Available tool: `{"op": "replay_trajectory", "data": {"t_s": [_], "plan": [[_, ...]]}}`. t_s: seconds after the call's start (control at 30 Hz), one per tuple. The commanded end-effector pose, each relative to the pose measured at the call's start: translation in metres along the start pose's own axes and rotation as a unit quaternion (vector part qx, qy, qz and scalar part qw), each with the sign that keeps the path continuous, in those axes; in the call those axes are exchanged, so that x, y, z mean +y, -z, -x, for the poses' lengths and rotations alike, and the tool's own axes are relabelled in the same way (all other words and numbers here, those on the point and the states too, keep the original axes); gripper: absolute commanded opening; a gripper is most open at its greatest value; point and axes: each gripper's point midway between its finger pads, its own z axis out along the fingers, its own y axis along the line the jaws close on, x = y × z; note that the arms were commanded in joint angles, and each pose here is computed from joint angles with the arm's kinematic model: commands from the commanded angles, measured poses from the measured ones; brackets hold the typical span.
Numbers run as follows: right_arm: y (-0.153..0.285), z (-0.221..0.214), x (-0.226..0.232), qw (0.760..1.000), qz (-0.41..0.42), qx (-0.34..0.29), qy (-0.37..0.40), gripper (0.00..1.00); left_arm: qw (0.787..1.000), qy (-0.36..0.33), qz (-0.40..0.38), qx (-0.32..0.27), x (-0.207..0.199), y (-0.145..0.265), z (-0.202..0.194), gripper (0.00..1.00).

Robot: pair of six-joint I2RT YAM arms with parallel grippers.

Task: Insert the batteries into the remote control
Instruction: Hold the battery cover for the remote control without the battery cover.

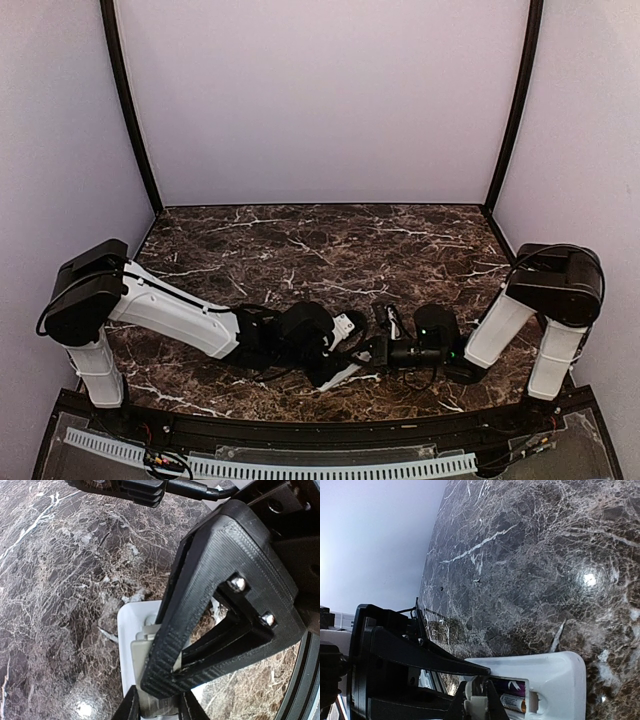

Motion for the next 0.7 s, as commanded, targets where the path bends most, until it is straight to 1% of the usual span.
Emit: {"op": "replay_trajectory", "data": {"t_s": [0.0,0.1,0.33,0.53,0.67], "plan": [[0.002,-0.009,-0.002,1.000,-0.014,0.014,0.000,0.02,1.000,-0.008,-0.010,0.027,-0.002,-0.001,-0.019,0.14],[0.003,-0.007,0.000,1.000,-0.018,0.014,0.007,0.09,0.999,-0.010,-0.009,0.035,-0.001,-0.001,-0.026,0.13],[0.007,0.003,0.005,0.999,-0.032,0.013,0.026,0.17,0.999,-0.011,-0.013,0.049,-0.003,0.003,-0.039,0.12],[0.012,0.014,0.015,0.997,-0.047,0.014,0.052,0.29,0.998,-0.006,-0.014,0.055,-0.004,0.003,-0.044,0.12],[0.020,0.019,0.013,0.993,-0.086,0.020,0.073,0.36,0.998,-0.004,-0.015,0.059,-0.005,0.003,-0.048,0.12]]}}
